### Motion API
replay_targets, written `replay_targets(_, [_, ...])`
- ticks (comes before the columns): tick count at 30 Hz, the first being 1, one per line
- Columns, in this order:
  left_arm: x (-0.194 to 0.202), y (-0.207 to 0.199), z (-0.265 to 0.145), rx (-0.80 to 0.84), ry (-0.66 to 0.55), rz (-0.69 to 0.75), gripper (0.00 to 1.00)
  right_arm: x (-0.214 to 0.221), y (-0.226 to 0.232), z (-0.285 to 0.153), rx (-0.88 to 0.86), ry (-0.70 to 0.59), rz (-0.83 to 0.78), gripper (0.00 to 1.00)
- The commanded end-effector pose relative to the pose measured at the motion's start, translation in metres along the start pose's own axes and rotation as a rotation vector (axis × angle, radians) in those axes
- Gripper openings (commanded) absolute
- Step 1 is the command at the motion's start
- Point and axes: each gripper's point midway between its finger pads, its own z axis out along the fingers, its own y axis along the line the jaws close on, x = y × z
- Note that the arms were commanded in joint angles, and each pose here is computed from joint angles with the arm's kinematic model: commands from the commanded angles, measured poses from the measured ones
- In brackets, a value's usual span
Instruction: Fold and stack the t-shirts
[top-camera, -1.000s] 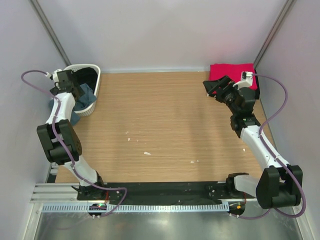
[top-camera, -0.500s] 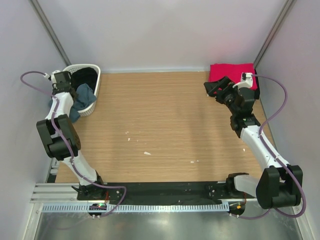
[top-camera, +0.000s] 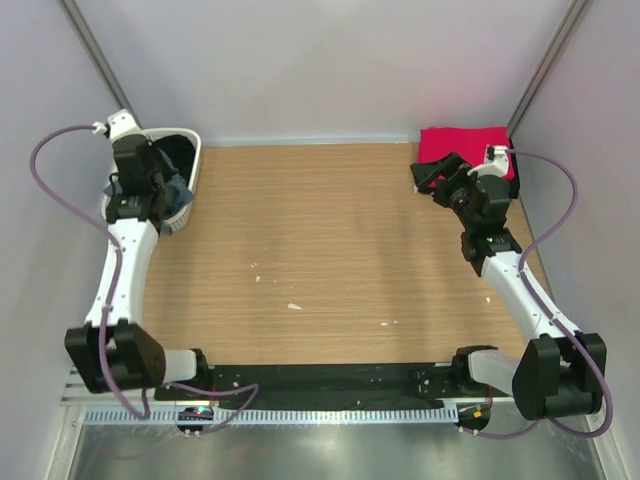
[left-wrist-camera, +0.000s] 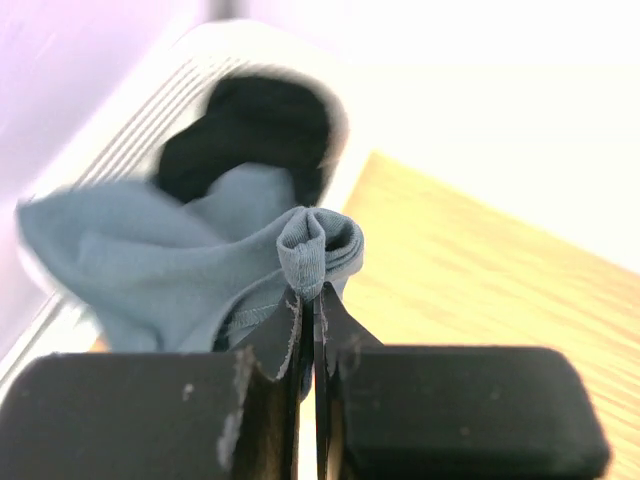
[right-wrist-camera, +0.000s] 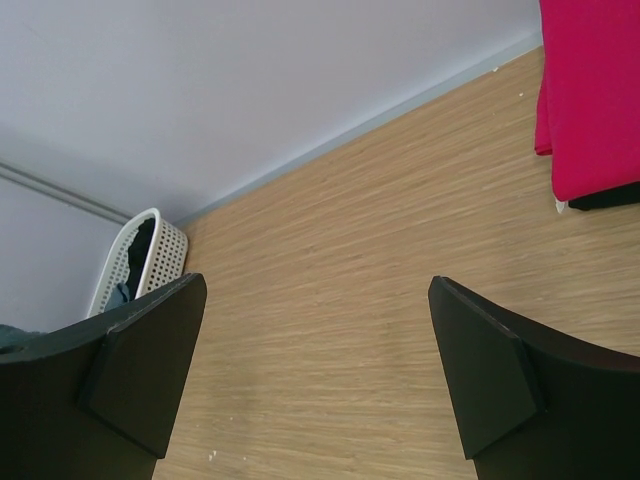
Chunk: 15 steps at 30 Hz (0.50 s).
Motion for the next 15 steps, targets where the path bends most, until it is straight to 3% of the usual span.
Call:
replay_targets(1, [-0.074, -0.039, -0.063, 0.109, -0.224, -0.029, 0.00, -0.023, 0.021, 0.008, -0.059, -0.055, -0.025, 1.00])
replay_targets(7, [-0.083, -0.126, -0.128, 0.372, -0.238, -0.035, 0.01, -0.027, 0.038, 0.011, -0.123, -0.044, -0.040, 1.00])
replay_targets(11, [-0.078, -0.210, -0.189, 0.597, -0.214, 0.041, 0.00, -0.033, 0.037, 0.003, -0.099, -0.065, -0.061, 1.00])
replay_targets(15, [-0.034, -0.262, -0.222, 0.671, -0.177, 0.144, 0.00, -0.053, -0.001, -0.016, 0.173, -0.123, -0.110, 1.00])
